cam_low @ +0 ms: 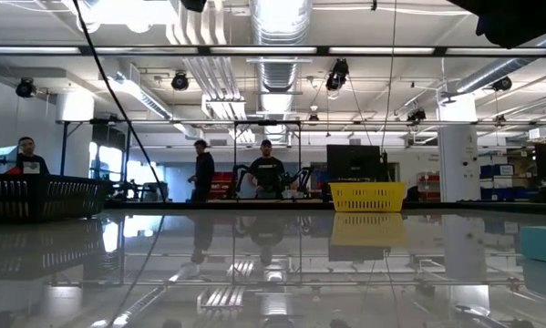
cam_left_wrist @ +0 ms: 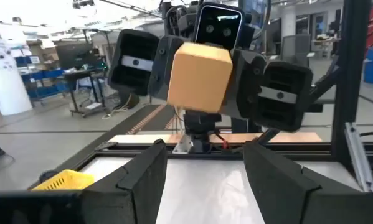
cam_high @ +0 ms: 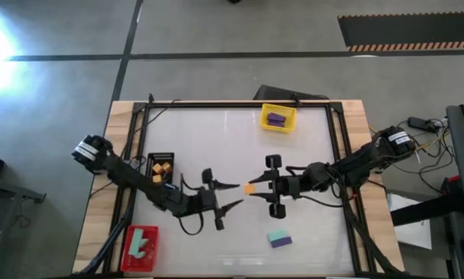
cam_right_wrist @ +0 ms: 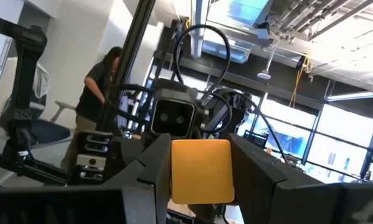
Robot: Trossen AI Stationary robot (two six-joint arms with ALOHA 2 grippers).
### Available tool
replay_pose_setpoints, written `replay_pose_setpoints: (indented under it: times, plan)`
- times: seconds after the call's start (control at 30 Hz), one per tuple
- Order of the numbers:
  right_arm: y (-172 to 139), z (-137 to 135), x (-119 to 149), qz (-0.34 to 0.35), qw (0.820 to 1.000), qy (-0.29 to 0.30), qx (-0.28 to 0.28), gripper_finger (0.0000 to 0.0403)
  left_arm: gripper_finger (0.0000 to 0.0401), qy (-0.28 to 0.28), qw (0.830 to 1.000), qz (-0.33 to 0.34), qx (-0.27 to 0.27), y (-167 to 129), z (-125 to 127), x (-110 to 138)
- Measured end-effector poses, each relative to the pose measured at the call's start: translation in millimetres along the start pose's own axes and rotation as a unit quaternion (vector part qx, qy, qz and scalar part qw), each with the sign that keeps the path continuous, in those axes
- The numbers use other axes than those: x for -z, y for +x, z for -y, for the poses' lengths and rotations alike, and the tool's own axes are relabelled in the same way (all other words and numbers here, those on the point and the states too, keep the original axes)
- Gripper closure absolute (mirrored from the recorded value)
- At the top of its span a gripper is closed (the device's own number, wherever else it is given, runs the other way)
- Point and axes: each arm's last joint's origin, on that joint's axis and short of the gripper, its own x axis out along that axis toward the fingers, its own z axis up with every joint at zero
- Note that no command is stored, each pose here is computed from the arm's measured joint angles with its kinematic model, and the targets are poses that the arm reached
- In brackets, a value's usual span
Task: Sort & place blocks by color
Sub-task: Put the yellow block into the black bin
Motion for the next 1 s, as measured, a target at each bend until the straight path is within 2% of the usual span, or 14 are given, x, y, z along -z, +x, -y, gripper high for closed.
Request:
replay_pose_setpoints:
  times: [0.4,0.57,0.77,1.0]
  plan:
    - [0,-1,1,-0.006,1.0,-0.002,-0.002,0.0284,0.0205,0.033,0.999,0.02,-0.02,7,2,-19]
    - [0,-1,1,-0.004,1.0,-0.002,-0.004,0.0284,0.0205,0.08,0.996,0.03,0.014,9,4,-21]
    - [0,0,1,-0.007,1.0,-0.001,-0.001,0.0284,0.0205,0.09,0.995,0.032,0.003,17,-5,-22]
    - [0,0,1,-0.006,1.0,0.001,-0.002,0.0284,0.0206,0.099,0.994,0.041,0.024,22,-10,-21]
